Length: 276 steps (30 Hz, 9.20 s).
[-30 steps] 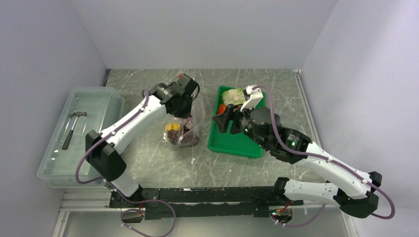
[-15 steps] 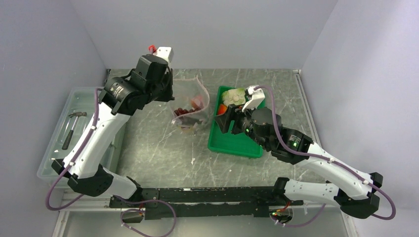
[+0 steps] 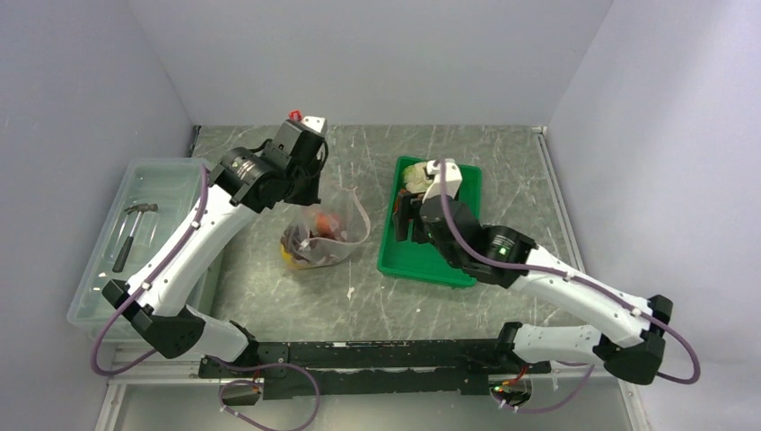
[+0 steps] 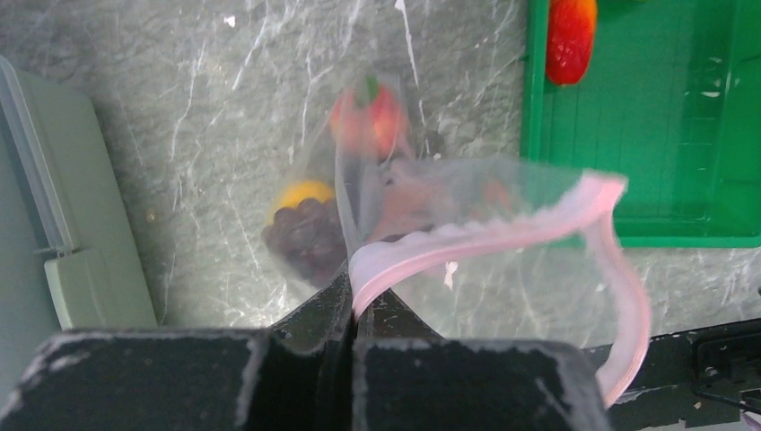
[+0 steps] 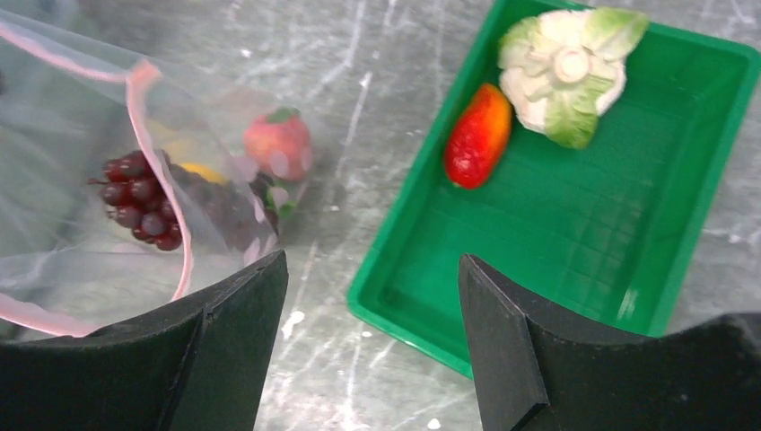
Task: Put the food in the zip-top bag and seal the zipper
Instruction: Adjust the zipper food storage bag at the center of the board, then pick up the fake vegetable from the bin, then place the fake vegetable in the zipper food storage bag.
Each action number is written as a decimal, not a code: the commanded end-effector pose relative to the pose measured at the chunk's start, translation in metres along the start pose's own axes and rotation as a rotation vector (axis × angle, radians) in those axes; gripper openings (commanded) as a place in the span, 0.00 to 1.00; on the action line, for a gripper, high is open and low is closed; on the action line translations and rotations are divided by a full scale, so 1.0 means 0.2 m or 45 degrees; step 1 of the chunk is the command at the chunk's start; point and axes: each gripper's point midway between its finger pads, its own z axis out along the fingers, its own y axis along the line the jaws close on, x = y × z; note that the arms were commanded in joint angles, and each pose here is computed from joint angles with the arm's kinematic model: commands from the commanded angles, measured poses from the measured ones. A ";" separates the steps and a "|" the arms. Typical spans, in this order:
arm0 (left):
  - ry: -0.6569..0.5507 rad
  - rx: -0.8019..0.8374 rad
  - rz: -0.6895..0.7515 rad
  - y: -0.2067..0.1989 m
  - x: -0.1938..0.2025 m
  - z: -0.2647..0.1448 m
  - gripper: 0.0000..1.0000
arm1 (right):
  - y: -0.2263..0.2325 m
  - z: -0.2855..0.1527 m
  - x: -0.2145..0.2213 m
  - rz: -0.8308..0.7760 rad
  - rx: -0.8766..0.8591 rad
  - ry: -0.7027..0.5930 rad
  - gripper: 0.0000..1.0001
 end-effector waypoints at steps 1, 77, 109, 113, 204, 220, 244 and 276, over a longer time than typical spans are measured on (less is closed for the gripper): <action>-0.089 0.000 -0.063 0.03 -0.04 -0.04 0.04 | -0.14 0.06 -0.03 -0.083 0.209 0.010 0.74; -0.118 -0.009 -0.096 0.06 0.03 -0.01 0.00 | -0.92 1.23 0.16 0.259 0.452 0.386 0.21; -0.085 0.050 -0.096 -0.01 0.03 0.04 0.00 | -0.93 0.97 0.17 0.195 0.455 0.405 0.50; -0.083 0.052 -0.093 -0.01 0.04 0.04 0.00 | -0.93 0.97 0.18 0.187 0.456 0.416 0.62; -0.041 0.034 -0.066 -0.01 0.10 0.11 0.01 | -0.74 0.58 -0.03 -0.017 0.499 0.167 0.31; -0.074 0.033 -0.075 0.00 0.07 0.08 0.01 | -0.07 -0.05 -0.32 0.213 -0.491 -0.055 0.28; -0.081 0.096 -0.118 -0.05 0.07 0.08 0.00 | 0.45 -0.26 -0.52 0.629 -0.918 -0.063 0.24; -0.123 0.178 -0.160 -0.08 0.03 -0.01 0.01 | 0.58 0.15 0.12 0.704 -0.487 0.255 0.20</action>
